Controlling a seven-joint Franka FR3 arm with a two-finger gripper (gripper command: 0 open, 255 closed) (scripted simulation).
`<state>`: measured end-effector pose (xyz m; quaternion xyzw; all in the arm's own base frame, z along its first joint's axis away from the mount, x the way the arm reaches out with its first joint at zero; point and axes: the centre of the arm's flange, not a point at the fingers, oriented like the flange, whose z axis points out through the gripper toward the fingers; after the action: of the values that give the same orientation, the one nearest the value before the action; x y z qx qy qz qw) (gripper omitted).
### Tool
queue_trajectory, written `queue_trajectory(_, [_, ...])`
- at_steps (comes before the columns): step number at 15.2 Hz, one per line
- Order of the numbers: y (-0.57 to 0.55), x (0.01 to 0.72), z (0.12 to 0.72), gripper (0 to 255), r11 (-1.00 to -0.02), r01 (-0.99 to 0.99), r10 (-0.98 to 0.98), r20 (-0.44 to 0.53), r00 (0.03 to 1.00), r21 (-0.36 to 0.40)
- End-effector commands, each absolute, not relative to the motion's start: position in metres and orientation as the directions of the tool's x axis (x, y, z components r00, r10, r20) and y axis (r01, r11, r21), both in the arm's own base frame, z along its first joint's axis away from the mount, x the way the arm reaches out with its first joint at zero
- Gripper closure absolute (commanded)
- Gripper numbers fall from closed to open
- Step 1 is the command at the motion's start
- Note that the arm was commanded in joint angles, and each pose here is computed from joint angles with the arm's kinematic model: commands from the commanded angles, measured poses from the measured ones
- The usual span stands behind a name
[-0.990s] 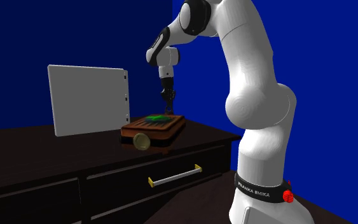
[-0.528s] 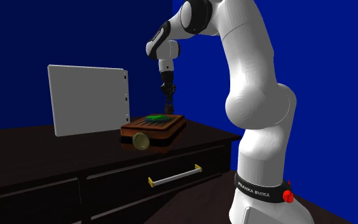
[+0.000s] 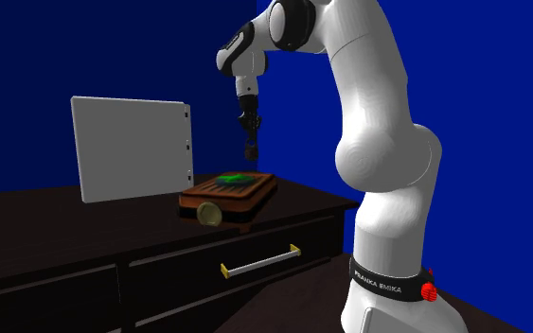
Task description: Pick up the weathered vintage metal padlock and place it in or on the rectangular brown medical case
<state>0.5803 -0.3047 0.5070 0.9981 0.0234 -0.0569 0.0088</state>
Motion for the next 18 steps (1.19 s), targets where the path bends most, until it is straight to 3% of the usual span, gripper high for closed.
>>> queue_trajectory(1, [-0.305, 0.579, 0.518, 255, -0.999, 0.048, 0.046, -0.114, 0.992, 0.015])
queue_trajectory(18, [-0.282, 0.566, 0.598, 255, -0.999, 0.048, 0.046, -0.114, 0.992, 0.015])
